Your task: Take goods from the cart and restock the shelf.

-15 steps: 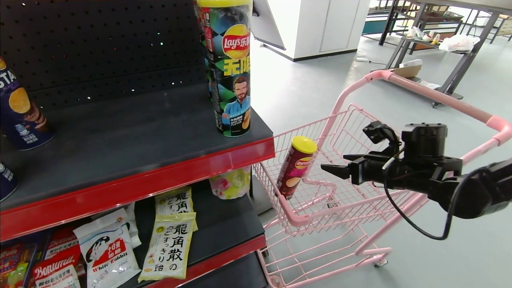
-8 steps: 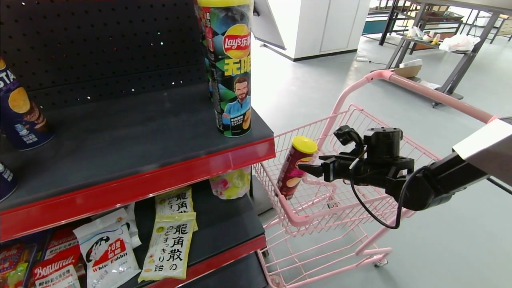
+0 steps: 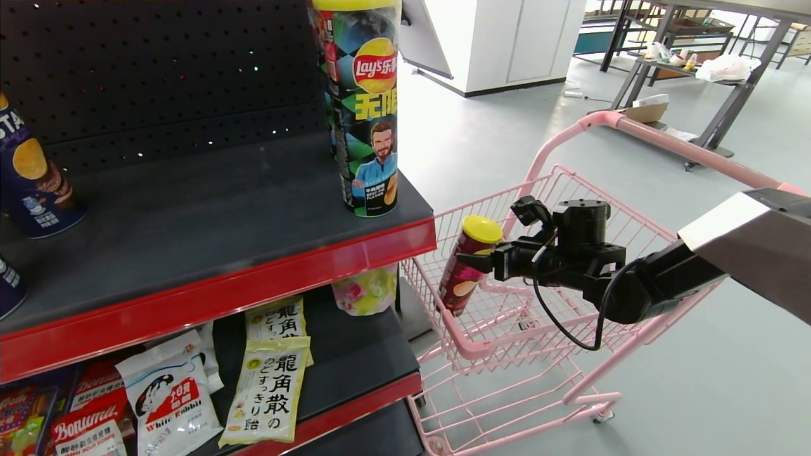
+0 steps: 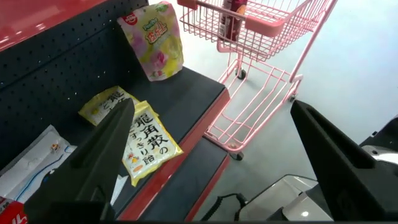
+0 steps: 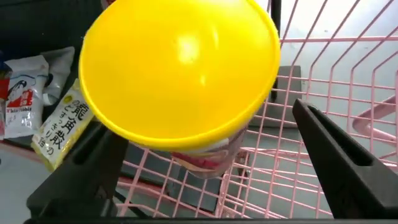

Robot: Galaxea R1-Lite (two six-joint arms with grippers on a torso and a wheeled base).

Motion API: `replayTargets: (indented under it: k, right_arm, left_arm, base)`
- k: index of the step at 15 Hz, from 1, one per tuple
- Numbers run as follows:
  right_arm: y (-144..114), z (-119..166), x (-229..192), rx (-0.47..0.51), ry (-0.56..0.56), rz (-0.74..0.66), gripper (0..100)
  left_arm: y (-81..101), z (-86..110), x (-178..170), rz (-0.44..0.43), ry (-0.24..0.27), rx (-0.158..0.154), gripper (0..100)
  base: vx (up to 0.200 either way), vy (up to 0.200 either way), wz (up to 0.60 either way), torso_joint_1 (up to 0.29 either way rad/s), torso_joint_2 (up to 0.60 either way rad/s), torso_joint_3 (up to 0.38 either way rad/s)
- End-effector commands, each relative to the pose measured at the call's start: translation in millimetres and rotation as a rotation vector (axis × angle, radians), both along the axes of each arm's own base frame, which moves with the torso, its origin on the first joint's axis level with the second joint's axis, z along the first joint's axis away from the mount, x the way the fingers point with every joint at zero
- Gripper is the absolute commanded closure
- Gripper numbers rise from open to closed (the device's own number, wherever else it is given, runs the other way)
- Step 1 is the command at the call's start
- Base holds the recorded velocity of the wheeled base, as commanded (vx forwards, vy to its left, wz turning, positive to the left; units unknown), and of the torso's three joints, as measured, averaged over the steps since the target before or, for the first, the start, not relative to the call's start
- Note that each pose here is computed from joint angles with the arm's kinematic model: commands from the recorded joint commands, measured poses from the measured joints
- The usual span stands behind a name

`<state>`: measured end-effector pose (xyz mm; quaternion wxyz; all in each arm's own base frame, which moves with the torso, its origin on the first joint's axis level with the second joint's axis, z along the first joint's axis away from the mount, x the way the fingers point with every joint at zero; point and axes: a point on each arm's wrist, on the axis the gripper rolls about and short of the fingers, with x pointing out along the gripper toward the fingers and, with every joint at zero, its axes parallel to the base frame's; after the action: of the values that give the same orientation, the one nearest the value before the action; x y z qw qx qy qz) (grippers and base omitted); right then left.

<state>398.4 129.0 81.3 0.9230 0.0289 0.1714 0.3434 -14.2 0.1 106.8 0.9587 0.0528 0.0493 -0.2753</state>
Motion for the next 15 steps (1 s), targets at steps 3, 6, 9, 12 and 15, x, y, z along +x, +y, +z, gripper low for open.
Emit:
replayTargets:
  k: [3,6,9,12,15]
  right_arm:
    - [10,-13,17,0.009,0.001,0.007,0]
    - [24,-17,16,0.025,0.001,0.025,100]
    - [19,1,9,0.044,-0.017,0.013,100]
    - [-1,53,-26,0.056,-0.083,-0.022,100]
    - [-53,108,-83,0.016,-0.148,-0.112,100]
  left_arm:
    - [0.0,0.7,0,0.011,0.0,0.002,0]
    - [0.1,0.5,0,0.016,0.001,0.003,0]
    - [0.0,3.4,1,0.016,0.0,0.002,0]
    - [-0.6,9.3,2,0.014,0.002,0.002,0]
    - [-1.1,12.0,4,0.017,0.011,0.006,0]
  base:
    - [0.0,0.0,0.0,0.0,0.0,0.0]
    - [0.0,0.0,0.0,0.0,0.0,0.0]
    - [0.0,0.0,0.0,0.0,0.0,0.0]
    - [0.0,0.0,0.0,0.0,0.0,0.0]
    - [0.0,0.0,0.0,0.0,0.0,0.0]
